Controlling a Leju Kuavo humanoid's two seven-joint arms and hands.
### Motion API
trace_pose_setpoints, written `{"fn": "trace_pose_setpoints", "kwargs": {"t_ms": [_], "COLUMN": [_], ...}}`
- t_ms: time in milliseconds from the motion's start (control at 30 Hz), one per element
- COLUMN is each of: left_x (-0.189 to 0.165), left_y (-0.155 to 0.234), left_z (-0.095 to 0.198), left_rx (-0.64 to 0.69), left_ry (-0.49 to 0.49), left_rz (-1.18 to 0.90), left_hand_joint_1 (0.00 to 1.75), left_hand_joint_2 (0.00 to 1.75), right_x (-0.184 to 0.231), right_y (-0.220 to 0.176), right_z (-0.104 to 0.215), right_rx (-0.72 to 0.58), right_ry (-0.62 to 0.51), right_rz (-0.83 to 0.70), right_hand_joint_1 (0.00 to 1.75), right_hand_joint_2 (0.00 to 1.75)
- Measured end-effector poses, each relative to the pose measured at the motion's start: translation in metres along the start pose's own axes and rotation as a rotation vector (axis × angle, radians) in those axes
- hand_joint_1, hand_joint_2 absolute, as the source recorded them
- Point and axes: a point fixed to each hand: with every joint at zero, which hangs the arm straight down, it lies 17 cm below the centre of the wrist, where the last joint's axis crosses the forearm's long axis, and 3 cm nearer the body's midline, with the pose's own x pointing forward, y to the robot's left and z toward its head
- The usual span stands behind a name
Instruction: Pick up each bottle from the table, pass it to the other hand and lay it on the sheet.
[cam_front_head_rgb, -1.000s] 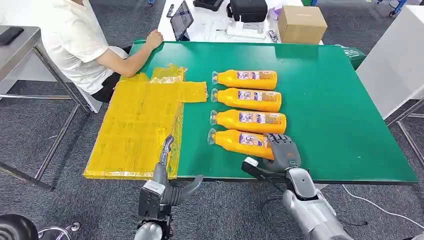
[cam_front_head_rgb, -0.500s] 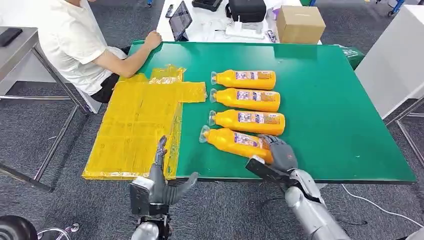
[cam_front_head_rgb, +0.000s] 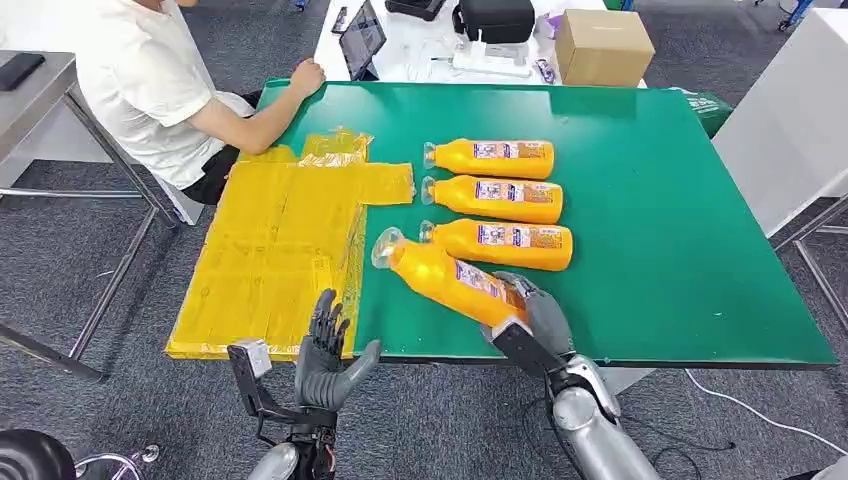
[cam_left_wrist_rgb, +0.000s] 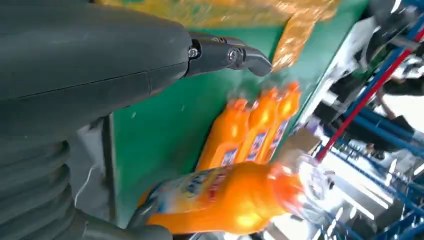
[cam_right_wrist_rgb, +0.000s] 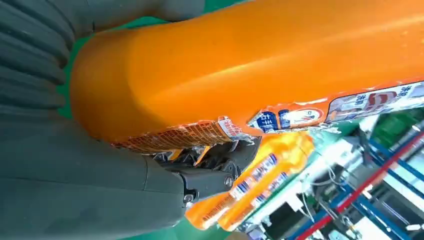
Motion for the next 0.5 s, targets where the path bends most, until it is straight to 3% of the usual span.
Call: {"fn": "trace_pose_setpoints", "kwargs": {"t_ms": [233,500], "left_x": [0.005,0.002], "left_y": [-0.029,-0.037], "left_z": [0.01,0.012], "left_rx": [-0.134,-0.177], "left_ry": [-0.032,-0.003], "left_rz": [-0.026,0.002], "left_hand_joint_1": [0.0,0.0], "left_hand_joint_2": [1.75,1.75], "right_x": [0.027,0.078], "right_y": [0.005,0.039], "right_z": [-0.002,-0.001], "right_rx": [-0.022,0.051], "right_ry": [-0.067,-0.17], "right_rz": [-0.078,-0.199], "right_hand_joint_1": [1.75,1.69], "right_hand_joint_2": [1.75,1.75]}}
